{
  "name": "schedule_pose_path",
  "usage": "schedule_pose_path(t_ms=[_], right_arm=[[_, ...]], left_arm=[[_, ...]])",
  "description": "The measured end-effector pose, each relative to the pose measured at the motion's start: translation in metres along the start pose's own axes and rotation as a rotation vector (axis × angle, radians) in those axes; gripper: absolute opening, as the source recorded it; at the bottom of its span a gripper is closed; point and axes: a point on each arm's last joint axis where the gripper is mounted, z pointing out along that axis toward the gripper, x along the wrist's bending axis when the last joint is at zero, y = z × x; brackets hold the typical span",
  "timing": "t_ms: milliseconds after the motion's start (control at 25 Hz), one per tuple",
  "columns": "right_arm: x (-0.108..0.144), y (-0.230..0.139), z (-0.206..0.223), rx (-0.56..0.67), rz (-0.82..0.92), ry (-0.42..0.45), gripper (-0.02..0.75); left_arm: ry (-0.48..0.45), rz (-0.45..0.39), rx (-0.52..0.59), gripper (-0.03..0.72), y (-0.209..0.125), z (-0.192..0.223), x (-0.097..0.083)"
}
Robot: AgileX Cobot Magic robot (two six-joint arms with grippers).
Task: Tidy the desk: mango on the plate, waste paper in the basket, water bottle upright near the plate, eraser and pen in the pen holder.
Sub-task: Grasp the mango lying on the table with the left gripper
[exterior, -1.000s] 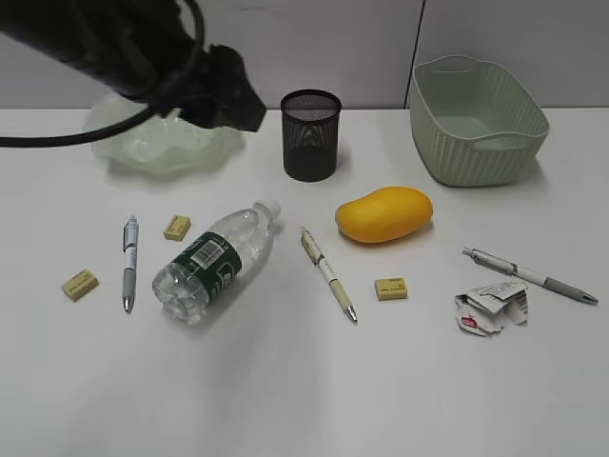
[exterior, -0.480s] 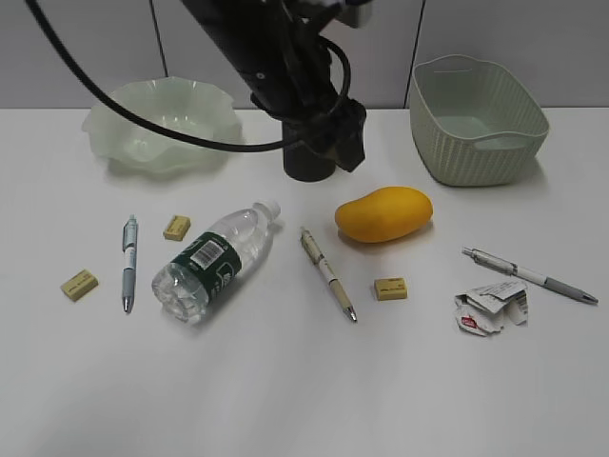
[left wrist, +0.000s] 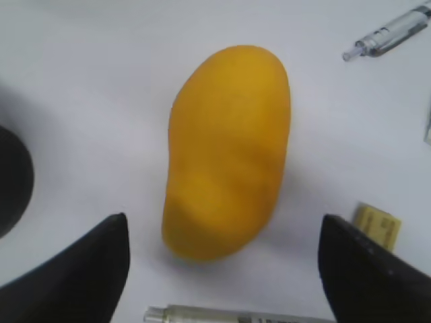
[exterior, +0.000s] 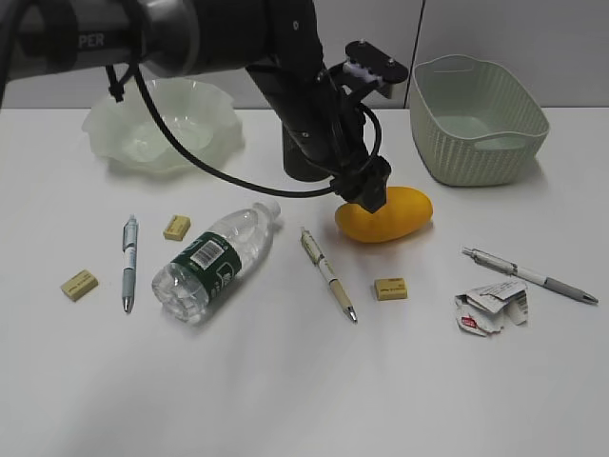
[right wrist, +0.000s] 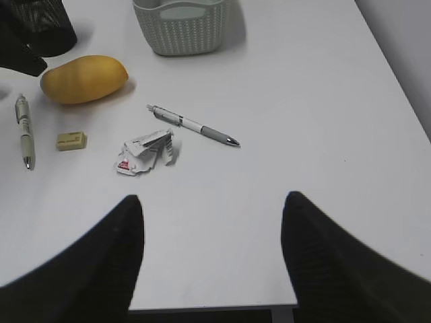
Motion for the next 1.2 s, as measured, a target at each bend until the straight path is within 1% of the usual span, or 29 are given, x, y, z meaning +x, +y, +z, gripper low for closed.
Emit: schedule_pose_path(t_ms=[240, 520, 760, 1040, 1120, 1200], right_arm=[[0.000, 0.000, 0.000, 0.000, 0.000, 0.000, 0.510], [0.000, 0.000, 0.000, 0.000, 0.000, 0.000, 0.510], [0.000, 0.000, 0.000, 0.000, 0.000, 0.000, 0.510], [0.000, 0.000, 0.000, 0.000, 0.000, 0.000, 0.510], [0.000, 0.000, 0.000, 0.000, 0.000, 0.000, 0.510], [0.000, 0.000, 0.000, 0.000, 0.000, 0.000, 0.510]], left_arm=[[0.013, 0.060, -0.033, 0.673, -0.003, 0.024, 0.003], [0.047, 0.119, -0.074, 0.673, -0.004, 0.041, 0.007], [0.035, 0.119, -0.042, 0.673, -0.013, 0.059, 0.007], [0.046, 0.118, -0.056, 0.667, -0.014, 0.066, 0.008], [0.056, 0.117, -0.072, 0.650, -0.012, 0.066, 0.009], [0.060, 0.116, -0.081, 0.600, -0.012, 0.066, 0.009]])
